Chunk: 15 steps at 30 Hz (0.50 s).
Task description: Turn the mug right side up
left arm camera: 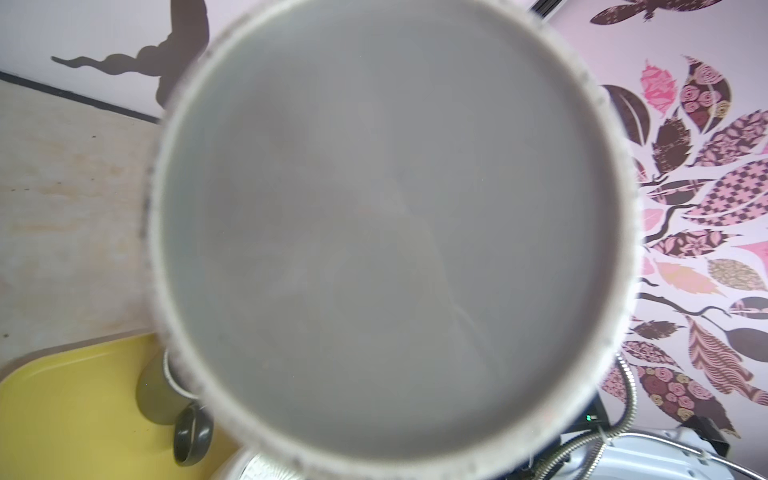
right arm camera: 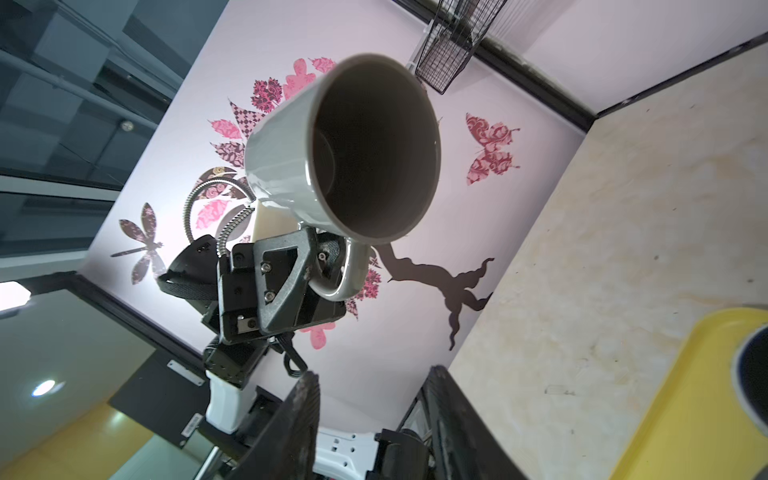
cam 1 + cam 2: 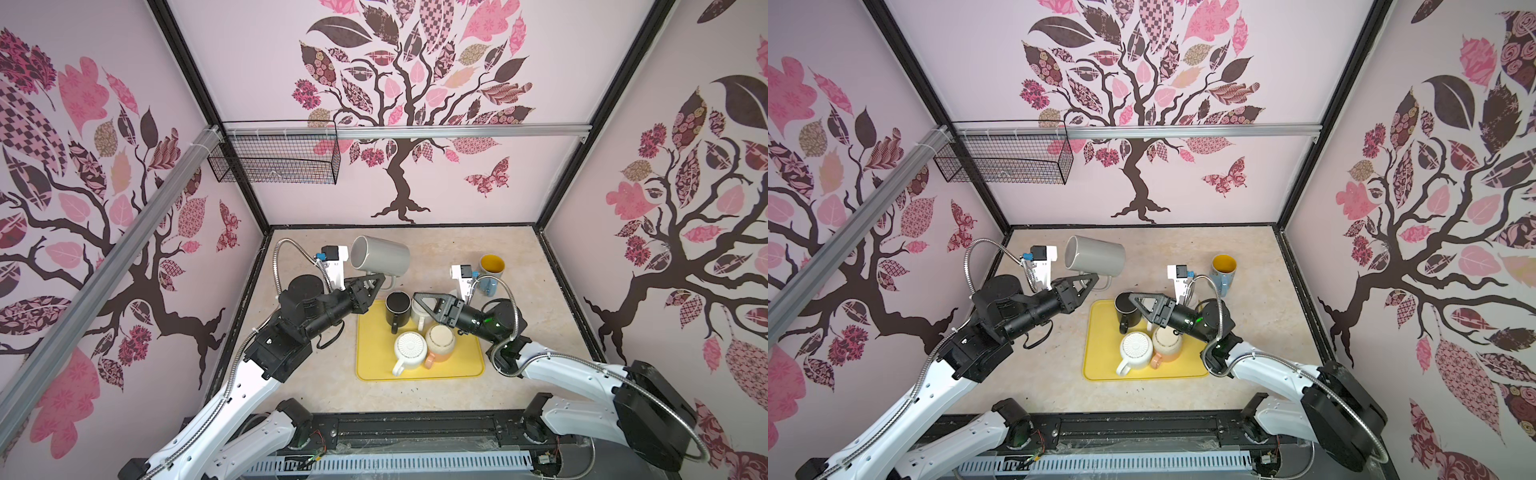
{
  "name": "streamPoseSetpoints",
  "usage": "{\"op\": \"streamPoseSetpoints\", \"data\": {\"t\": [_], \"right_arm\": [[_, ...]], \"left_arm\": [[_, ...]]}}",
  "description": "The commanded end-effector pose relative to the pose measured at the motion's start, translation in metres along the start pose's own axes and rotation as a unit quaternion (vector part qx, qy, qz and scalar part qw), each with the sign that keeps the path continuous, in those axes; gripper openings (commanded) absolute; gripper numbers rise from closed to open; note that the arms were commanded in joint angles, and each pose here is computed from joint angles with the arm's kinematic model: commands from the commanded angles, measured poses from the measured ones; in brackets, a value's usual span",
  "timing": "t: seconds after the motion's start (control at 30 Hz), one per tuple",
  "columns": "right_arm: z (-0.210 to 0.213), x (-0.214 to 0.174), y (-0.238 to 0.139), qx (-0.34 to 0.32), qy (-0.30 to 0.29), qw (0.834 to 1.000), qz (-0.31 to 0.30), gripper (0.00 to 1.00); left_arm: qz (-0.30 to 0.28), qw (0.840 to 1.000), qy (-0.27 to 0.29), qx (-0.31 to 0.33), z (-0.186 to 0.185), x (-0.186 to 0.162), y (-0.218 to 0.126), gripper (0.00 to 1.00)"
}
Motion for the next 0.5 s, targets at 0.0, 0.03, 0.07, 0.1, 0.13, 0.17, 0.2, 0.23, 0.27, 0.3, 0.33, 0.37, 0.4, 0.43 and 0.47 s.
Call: {"op": "streamPoseSetpoints", "data": {"t": [0.0,0.03,0.07,0.1,0.13,0.17,0.2,0.23,0.27,0.3,0.33,0.37,0.4,0.43,0.47], "right_arm": [[0.029,0.005,0.003,0.084,0.023,0.996,-0.001,0.47],[0.028,0.006,0.004,0.088,0.029,0.996,-0.001,0.47],[0.029,0.006,0.005,0.092,0.031,0.995,0.001,0.48],[0.03,0.006,0.006,0.098,0.032,0.995,0.002,0.48],[0.031,0.006,0.008,0.101,0.032,0.994,0.005,0.47],[0.03,0.006,0.01,0.101,0.033,0.994,0.007,0.48],[0.031,0.007,0.011,0.103,0.033,0.994,0.009,0.47],[0.03,0.006,0.013,0.103,0.033,0.994,0.013,0.48],[0.031,0.007,0.013,0.104,0.033,0.994,0.011,0.47],[0.031,0.008,0.013,0.106,0.032,0.994,0.009,0.48],[0.032,0.008,0.014,0.107,0.033,0.994,0.009,0.48],[0.032,0.009,0.015,0.107,0.033,0.994,0.01,0.48],[0.033,0.009,0.016,0.108,0.033,0.994,0.013,0.48],[0.032,0.009,0.018,0.107,0.034,0.994,0.015,0.48],[0.032,0.01,0.019,0.107,0.035,0.993,0.014,0.48]], "left_arm": [[-0.052,0.995,-0.001,-0.09,-0.034,0.02,-0.005,0.0],[-0.053,0.994,-0.004,-0.094,-0.035,0.02,-0.005,0.0],[-0.053,0.994,-0.008,-0.096,-0.035,0.02,-0.005,0.0],[-0.057,0.993,-0.011,-0.1,-0.035,0.02,-0.005,0.0],[-0.058,0.993,-0.015,-0.103,-0.035,0.019,-0.005,0.0],[-0.058,0.993,-0.019,-0.105,-0.035,0.018,-0.004,0.0],[-0.061,0.992,-0.022,-0.108,-0.034,0.018,-0.005,0.0],[-0.061,0.992,-0.024,-0.11,-0.034,0.017,-0.005,0.0],[-0.061,0.992,-0.025,-0.111,-0.034,0.017,-0.005,0.0],[-0.06,0.992,-0.026,-0.11,-0.034,0.016,-0.005,0.0],[-0.061,0.992,-0.025,-0.112,-0.034,0.016,-0.005,0.0],[-0.06,0.991,-0.023,-0.114,-0.035,0.016,-0.005,0.0],[-0.058,0.991,-0.023,-0.116,-0.035,0.015,-0.004,0.0],[-0.057,0.991,-0.023,-0.119,-0.036,0.015,-0.004,0.0],[-0.056,0.991,-0.023,-0.122,-0.037,0.014,-0.003,0.0]]}}
Point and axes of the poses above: each gripper's point midway between its finger pads, its own y axis out along the fingers, its own z axis along the line the jaws close on, x = y × z, the point moved 3 cm from there along -y, back along the fingers, and after that the axes turned 2 degrees about y, right-handed, at the moved point
